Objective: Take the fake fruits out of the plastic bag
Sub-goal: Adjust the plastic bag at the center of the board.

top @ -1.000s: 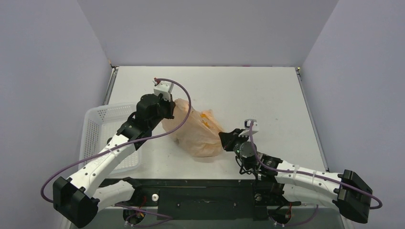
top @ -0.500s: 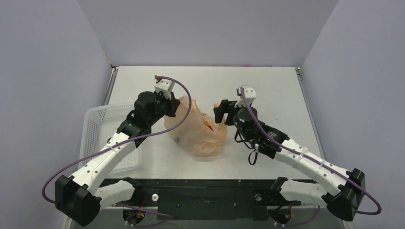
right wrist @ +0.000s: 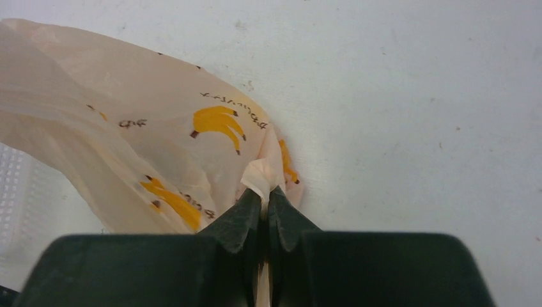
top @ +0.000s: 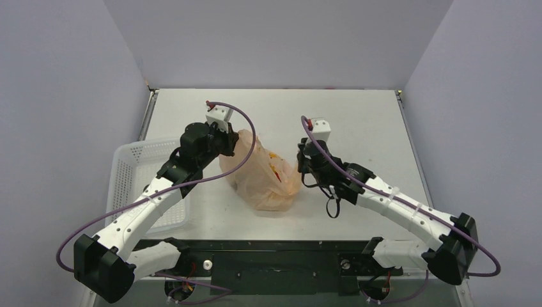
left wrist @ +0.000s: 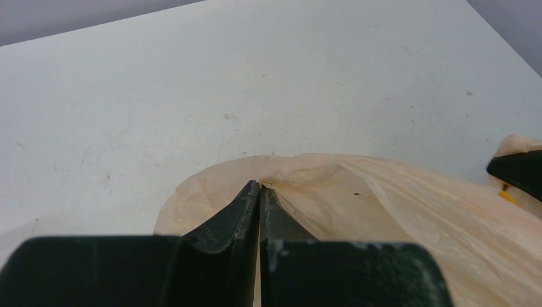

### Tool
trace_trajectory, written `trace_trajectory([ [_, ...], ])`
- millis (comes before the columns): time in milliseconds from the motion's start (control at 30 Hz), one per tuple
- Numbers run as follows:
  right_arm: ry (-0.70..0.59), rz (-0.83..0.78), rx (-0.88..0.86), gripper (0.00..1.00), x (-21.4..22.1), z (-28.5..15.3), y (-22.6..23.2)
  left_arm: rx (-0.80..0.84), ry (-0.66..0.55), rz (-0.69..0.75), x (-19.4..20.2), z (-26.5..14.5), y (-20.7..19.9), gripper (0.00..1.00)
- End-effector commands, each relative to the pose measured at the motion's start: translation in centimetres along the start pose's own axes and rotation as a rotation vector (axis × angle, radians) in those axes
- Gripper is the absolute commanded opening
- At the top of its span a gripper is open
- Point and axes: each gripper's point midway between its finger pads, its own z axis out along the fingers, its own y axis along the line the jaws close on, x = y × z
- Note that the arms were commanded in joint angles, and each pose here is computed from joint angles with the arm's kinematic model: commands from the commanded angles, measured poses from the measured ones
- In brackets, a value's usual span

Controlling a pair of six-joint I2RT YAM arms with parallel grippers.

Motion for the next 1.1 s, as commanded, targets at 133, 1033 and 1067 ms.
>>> trace_trajectory([
  [133, -0.373, 0.225, -0.187, 0.00, -1.9, -5.9, -2.5, -0.191, -0.157, -0.014, -4.7, -2.2, 3.1, 0.00],
  [1033, -0.038, -0.058, -0.849, 0.46, 5.6, -10.1, 13.7, -0.093, -0.140, 0.009, -4.1, -1.3, 1.5, 0.00],
  [1067, -0.076, -0.052, -0.806, 0.49, 4.3, -9.8, 13.5, -0.090, -0.139, 0.009, -4.2, -1.3, 1.5, 0.00],
])
